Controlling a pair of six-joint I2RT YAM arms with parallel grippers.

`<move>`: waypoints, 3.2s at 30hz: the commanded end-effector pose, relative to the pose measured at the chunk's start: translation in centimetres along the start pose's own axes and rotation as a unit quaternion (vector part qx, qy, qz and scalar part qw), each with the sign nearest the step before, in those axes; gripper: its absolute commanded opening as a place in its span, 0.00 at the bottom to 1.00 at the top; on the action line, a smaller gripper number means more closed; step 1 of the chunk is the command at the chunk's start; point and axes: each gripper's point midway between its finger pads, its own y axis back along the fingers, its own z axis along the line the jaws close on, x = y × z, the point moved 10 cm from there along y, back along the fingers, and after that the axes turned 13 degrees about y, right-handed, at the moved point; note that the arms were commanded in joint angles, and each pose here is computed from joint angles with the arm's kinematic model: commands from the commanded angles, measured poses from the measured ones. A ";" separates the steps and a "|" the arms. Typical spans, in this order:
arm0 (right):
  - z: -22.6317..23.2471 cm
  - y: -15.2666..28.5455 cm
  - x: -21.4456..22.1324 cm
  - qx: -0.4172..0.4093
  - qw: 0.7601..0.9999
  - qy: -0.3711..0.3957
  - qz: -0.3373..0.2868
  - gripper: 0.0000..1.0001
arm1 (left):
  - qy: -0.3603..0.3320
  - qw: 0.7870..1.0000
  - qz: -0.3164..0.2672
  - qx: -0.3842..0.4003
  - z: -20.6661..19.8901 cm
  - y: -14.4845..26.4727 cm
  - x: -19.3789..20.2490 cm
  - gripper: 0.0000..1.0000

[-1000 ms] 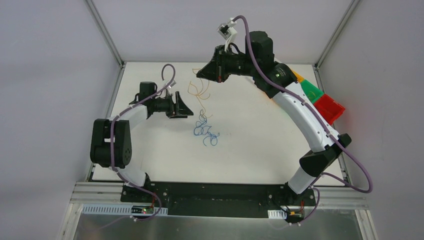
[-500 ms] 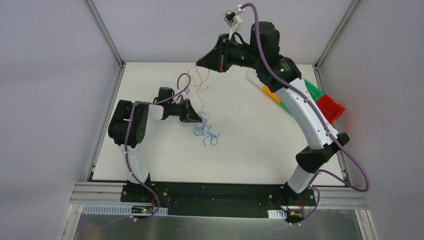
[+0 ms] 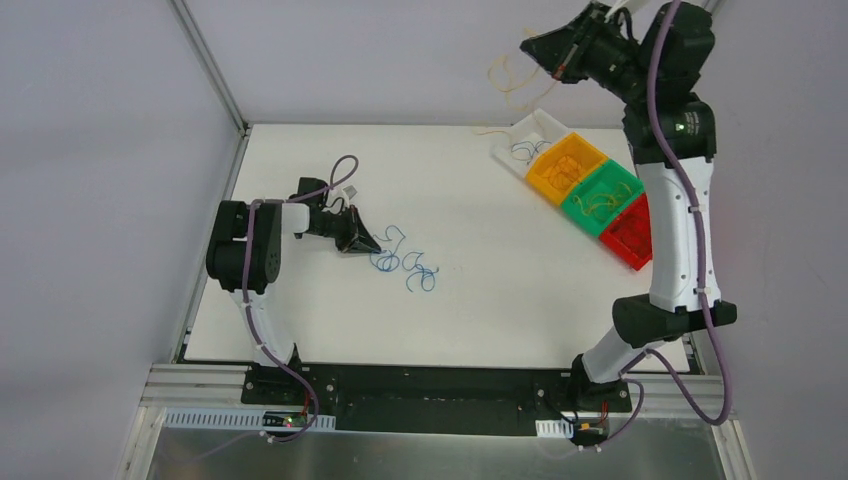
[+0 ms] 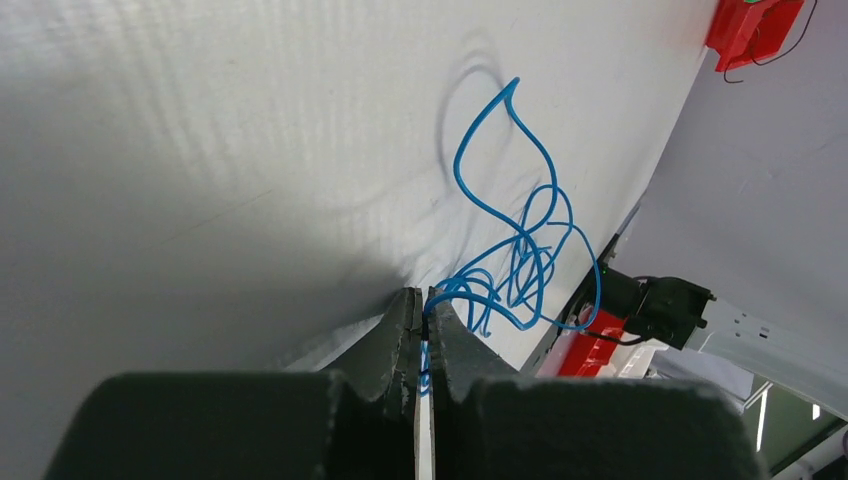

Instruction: Untangle the cables

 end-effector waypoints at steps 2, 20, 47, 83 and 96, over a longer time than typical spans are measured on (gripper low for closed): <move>-2.6 4.3 -2.9 0.068 0.997 -0.002 -0.046 0.00 | -0.011 0.998 -0.015 -0.053 1.0 1.4 -0.1 0.00; -11.1 12.8 0.1 0.232 0.973 -0.010 -0.014 0.00 | -0.032 0.998 -0.007 -0.053 0.5 1.9 -0.1 0.00; -26.0 13.9 11.4 0.324 0.936 0.005 0.136 0.00 | -0.018 0.998 0.018 -0.057 0.8 1.5 -0.4 0.00; -11.3 5.7 25.3 -0.038 0.922 0.029 0.384 0.86 | -0.027 0.993 0.111 0.001 -4.7 -0.9 2.7 0.00; -1.9 -4.6 38.3 -0.186 0.853 0.152 0.463 0.88 | 0.000 0.997 0.067 -0.024 -1.8 2.5 3.2 0.00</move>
